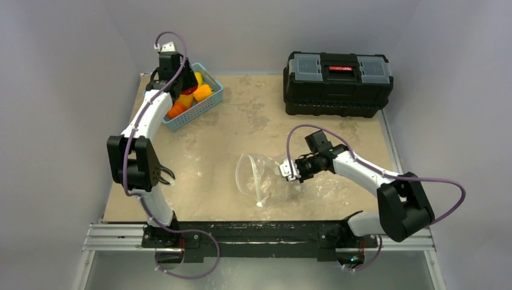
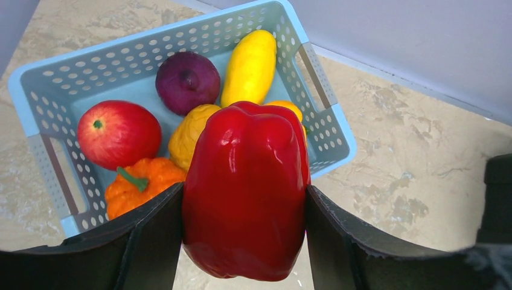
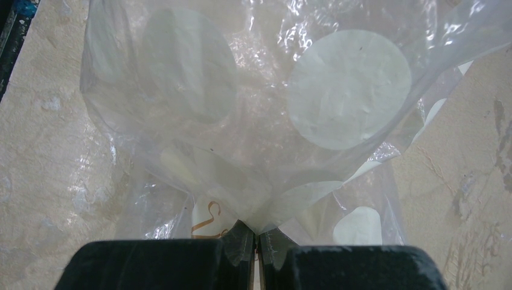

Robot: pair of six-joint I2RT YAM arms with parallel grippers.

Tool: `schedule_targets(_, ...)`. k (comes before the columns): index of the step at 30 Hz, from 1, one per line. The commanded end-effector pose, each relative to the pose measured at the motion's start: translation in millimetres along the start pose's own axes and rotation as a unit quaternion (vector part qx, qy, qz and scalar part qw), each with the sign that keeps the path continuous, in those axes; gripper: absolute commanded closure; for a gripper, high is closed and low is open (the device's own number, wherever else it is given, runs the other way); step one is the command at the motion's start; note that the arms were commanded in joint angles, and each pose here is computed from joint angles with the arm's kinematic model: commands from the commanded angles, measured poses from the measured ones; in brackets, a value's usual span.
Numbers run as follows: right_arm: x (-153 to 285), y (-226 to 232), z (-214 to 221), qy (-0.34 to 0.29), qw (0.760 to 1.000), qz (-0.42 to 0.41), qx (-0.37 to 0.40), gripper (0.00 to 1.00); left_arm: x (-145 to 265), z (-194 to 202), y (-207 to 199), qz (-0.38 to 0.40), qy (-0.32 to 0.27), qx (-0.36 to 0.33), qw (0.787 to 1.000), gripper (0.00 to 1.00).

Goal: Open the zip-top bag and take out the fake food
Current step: Place the fake vegetable in the bin.

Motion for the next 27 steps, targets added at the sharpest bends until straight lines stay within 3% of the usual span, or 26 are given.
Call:
schedule_targets(1, 1, -6, -2, 0.000, 1.000, 0.005, 0.006, 1.00, -12, -21, 3, -0.004, -0.026, -0.023, 0.999, 1.00)
schedule_targets(20, -1, -8, 0, 0.002, 1.000, 0.002, 0.002, 1.00, -97, -24, -1, -0.017, -0.035, -0.077, 0.996, 1.00)
schedule_targets(27, -1, -7, 0, 0.002, 1.000, 0.000, 0.000, 1.00, -119, -12, 3, -0.030, -0.028, -0.093, 0.995, 0.61)
Point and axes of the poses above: each gripper's point midway between its finger pads, its own x axis back along the fingers, its own y axis along the line the jaws close on, z = x × y, the point moved 5 cm from there along x, back along the fingers, and after that the axes turned 14 degrees about -x, right-handed, at the moved point
